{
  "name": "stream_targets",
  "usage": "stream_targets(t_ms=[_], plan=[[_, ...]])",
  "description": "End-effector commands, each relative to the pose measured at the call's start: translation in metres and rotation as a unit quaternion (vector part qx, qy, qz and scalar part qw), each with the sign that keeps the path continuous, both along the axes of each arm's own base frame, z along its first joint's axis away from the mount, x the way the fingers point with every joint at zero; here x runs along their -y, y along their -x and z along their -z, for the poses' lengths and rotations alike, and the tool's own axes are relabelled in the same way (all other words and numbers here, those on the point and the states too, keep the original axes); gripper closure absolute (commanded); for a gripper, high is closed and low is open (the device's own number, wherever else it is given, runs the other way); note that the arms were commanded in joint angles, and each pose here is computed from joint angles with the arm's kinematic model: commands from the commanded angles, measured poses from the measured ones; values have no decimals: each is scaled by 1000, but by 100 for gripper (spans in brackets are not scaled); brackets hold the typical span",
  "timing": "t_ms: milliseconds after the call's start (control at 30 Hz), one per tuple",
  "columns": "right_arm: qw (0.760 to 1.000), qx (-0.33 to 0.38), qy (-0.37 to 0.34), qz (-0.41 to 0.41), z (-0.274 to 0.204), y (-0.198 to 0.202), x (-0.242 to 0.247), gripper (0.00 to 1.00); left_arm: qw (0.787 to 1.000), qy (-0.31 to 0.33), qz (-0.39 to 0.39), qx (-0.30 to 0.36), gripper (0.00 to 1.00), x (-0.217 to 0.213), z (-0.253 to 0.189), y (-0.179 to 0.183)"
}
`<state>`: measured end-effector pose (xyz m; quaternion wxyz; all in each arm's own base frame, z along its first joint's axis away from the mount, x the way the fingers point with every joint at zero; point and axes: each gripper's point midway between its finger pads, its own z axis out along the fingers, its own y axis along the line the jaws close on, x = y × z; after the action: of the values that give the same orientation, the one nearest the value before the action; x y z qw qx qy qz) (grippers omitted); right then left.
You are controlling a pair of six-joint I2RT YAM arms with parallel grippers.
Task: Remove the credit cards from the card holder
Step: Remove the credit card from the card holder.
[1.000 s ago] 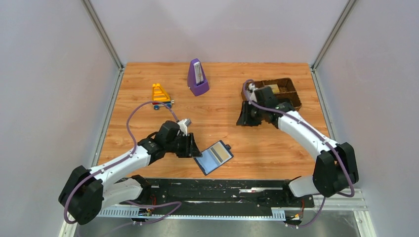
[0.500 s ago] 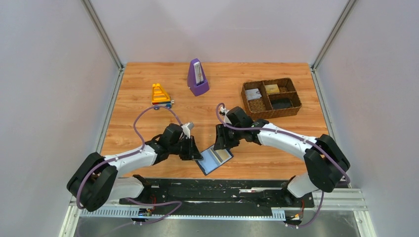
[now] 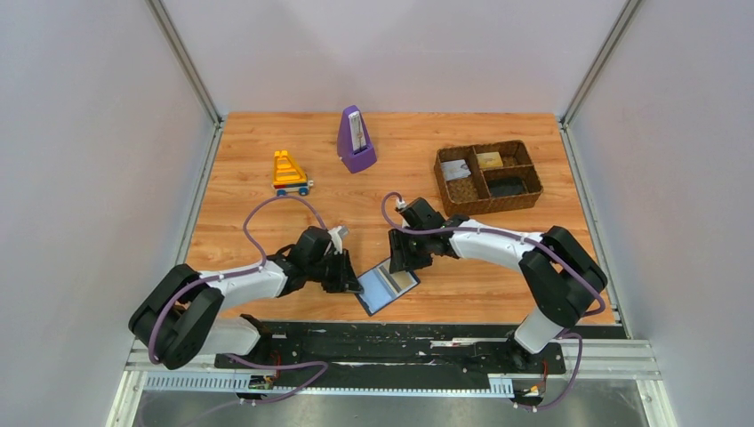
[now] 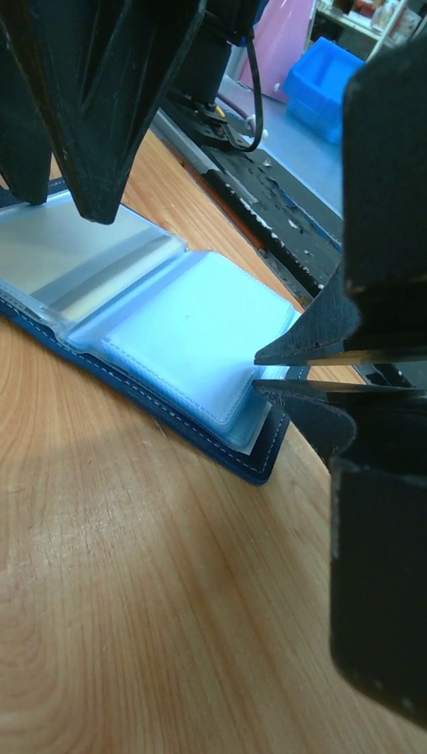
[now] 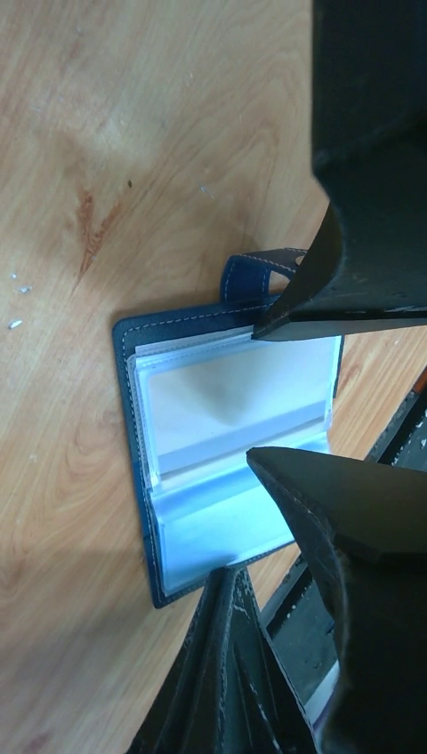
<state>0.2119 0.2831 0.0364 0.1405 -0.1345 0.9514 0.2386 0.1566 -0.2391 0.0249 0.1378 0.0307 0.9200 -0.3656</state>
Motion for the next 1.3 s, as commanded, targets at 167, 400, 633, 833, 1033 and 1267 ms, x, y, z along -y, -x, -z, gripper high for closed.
stream_targets(t_ms=[167, 400, 633, 833, 1033, 1267], plan=[[999, 25, 1, -20, 2, -11, -8, 53, 1000, -2, 2, 6, 82, 2, 7, -3], [998, 53, 8, -25, -4, -16, -1, 51, 1000, -4, 2, 8, 82, 0, 8, -3], [997, 62, 10, -40, -6, -15, 0, 51, 1000, -4, 0, 10, 82, 0, 3, -3], [997, 62, 10, -52, -4, -12, 2, 52, 1000, -5, -5, 16, 82, -2, -1, -4], [996, 42, -10, -72, -1, -1, -3, 54, 1000, -10, -8, 17, 82, -4, 1, -4], [995, 26, -45, -87, -5, 7, -13, 60, 1000, -12, -8, 17, 82, -5, 3, -4]])
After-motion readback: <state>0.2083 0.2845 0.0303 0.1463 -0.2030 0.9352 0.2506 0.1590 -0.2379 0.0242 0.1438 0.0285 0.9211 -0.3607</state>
